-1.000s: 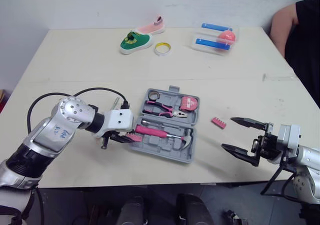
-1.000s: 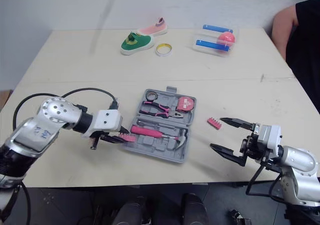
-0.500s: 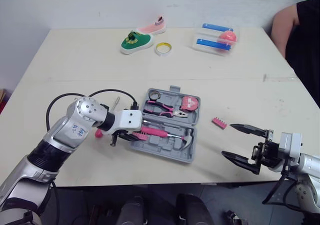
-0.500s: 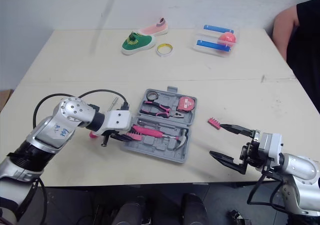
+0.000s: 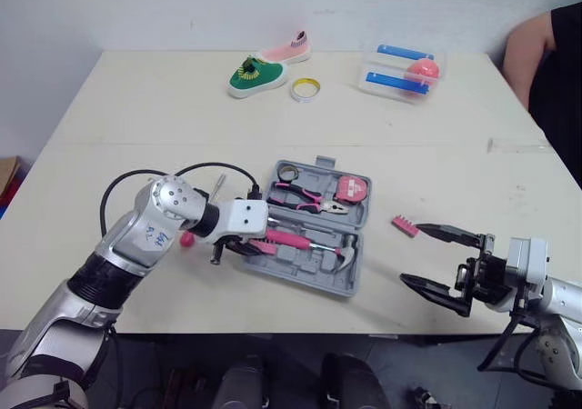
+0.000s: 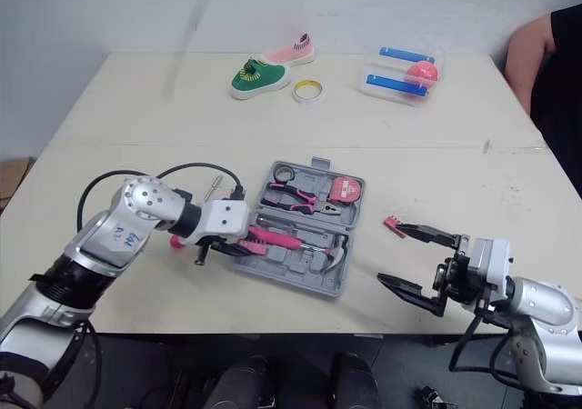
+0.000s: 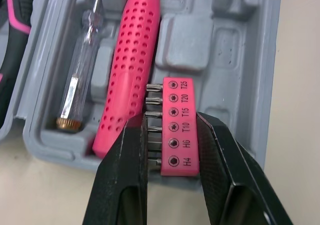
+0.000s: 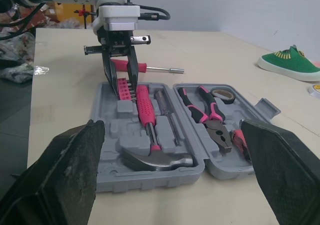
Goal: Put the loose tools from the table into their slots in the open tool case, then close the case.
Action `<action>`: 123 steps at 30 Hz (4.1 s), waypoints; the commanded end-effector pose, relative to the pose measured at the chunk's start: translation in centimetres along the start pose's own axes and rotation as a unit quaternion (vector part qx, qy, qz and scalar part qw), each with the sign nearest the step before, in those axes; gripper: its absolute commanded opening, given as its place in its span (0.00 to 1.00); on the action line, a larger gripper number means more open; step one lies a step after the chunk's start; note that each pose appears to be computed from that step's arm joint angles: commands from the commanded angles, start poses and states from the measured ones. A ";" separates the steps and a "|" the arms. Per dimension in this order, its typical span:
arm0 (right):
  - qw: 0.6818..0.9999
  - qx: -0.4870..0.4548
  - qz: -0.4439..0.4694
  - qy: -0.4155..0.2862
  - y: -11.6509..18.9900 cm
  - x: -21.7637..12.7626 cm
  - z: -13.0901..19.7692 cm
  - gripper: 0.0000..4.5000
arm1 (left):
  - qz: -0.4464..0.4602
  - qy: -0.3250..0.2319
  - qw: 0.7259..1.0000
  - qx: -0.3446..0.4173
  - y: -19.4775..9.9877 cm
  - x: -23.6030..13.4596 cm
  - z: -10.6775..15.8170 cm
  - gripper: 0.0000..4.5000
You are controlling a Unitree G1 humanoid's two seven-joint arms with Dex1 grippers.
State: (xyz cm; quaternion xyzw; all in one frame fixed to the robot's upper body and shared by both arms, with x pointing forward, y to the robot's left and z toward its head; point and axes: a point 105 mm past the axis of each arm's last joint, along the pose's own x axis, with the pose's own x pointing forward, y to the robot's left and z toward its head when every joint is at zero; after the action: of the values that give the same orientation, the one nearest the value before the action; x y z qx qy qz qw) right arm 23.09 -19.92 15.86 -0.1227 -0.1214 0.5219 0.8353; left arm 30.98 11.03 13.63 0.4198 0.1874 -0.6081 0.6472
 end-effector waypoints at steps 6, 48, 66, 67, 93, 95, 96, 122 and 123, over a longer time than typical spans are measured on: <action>1.000 -0.016 0.003 -0.014 0.0 0.6 1.6 1.00 | -0.006 0.008 1.000 0.024 0.0 0.4 0.4 0.16; 1.000 0.008 -0.006 -0.002 0.3 0.2 1.5 1.00 | 0.084 -0.126 0.984 -0.095 -1.2 -0.2 -3.1 0.02; 1.000 0.003 -0.010 0.001 0.2 0.1 1.3 1.00 | 0.039 -0.058 0.991 -0.117 -2.8 3.5 -5.2 0.02; 1.000 0.003 -0.011 0.001 0.2 0.0 1.3 1.00 | 0.042 -0.075 0.990 -0.111 -2.6 3.3 -4.7 0.02; 0.843 -0.020 -0.478 0.247 -4.1 -22.8 -5.9 1.00 | 0.563 -0.093 0.742 -0.353 -15.2 -19.6 -20.0 0.99; 0.843 -0.017 -0.478 0.247 -3.9 -23.1 -6.1 1.00 | 0.564 -0.092 0.741 -0.353 -15.4 -19.7 -20.0 0.99; 0.846 -0.013 -0.474 0.242 -3.9 -22.9 -6.3 1.00 | 0.564 -0.098 0.742 -0.349 -15.1 -19.7 -19.6 0.99; 0.971 0.105 -0.124 0.174 -8.8 -2.2 -8.1 1.00 | 0.195 -0.351 0.903 -0.155 -4.2 -8.7 1.8 0.99; 0.972 0.110 -0.119 0.170 -8.8 -1.8 -8.1 1.00 | 0.190 -0.354 0.903 -0.155 -4.2 -8.5 2.0 0.99</action>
State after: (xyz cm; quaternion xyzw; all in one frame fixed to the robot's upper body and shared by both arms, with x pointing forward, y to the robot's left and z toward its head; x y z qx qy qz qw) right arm 32.36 -26.18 10.73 -0.1066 0.0688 0.3907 0.9117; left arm 25.41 15.95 19.42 0.0939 -0.0359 -0.5299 0.8421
